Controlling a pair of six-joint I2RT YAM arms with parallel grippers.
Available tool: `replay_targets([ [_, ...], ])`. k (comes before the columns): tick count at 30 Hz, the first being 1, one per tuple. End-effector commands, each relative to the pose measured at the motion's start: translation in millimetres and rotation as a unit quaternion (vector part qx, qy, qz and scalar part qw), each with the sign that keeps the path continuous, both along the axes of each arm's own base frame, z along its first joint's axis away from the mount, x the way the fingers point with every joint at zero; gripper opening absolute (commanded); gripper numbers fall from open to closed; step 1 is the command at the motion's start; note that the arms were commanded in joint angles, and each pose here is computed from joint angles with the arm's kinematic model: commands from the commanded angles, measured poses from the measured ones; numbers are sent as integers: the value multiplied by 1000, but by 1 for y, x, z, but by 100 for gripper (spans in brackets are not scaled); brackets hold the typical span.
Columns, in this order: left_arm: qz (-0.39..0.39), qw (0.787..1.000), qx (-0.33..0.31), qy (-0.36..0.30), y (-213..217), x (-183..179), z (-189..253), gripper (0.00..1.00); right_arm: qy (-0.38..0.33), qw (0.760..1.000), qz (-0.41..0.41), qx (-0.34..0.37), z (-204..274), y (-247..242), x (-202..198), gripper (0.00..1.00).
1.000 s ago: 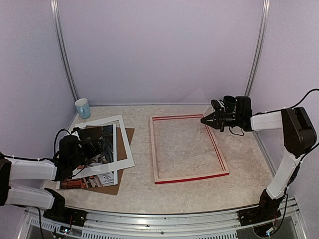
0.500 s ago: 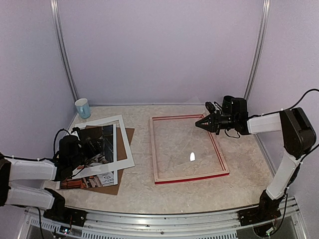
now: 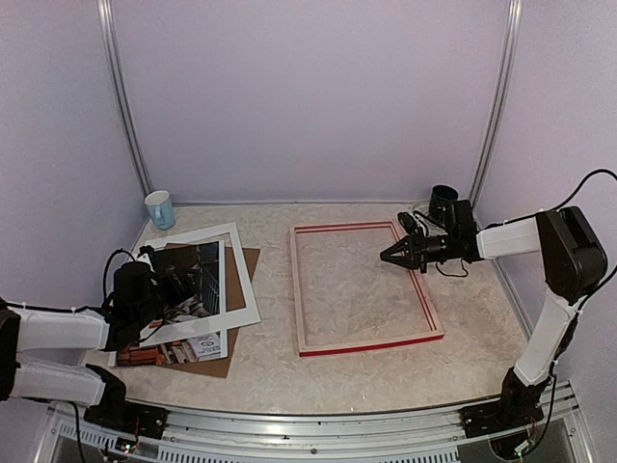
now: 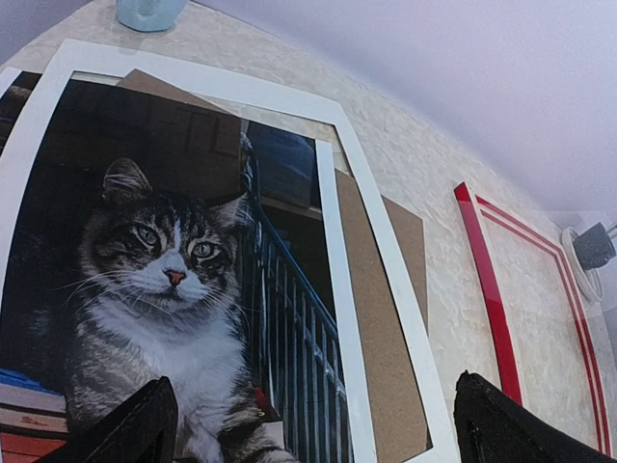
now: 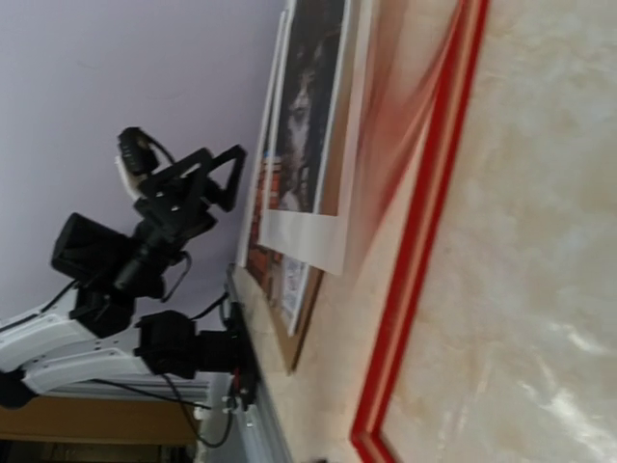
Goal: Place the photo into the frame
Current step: Place the glass panel at the frame body.
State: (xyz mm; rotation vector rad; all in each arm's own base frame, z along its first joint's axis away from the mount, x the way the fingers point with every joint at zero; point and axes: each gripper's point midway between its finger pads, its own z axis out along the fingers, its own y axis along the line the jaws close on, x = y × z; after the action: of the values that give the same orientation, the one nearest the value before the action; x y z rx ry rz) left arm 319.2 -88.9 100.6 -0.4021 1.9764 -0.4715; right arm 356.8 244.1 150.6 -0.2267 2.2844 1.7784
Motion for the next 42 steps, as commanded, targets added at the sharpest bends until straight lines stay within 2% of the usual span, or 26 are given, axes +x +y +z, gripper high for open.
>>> replay_targets([
  [1,-1,1000,5,-1,1,-1,-1,99,-15,1000,-11,-24,-7,-11,7,0],
  [31,0,1000,6,-1,1,-1,-1,99,8,992,-61,-112,-58,-49,15,0],
  [42,0,1000,4,-1,1,-2,-1,99,8,992,-63,-106,-60,-49,20,0],
])
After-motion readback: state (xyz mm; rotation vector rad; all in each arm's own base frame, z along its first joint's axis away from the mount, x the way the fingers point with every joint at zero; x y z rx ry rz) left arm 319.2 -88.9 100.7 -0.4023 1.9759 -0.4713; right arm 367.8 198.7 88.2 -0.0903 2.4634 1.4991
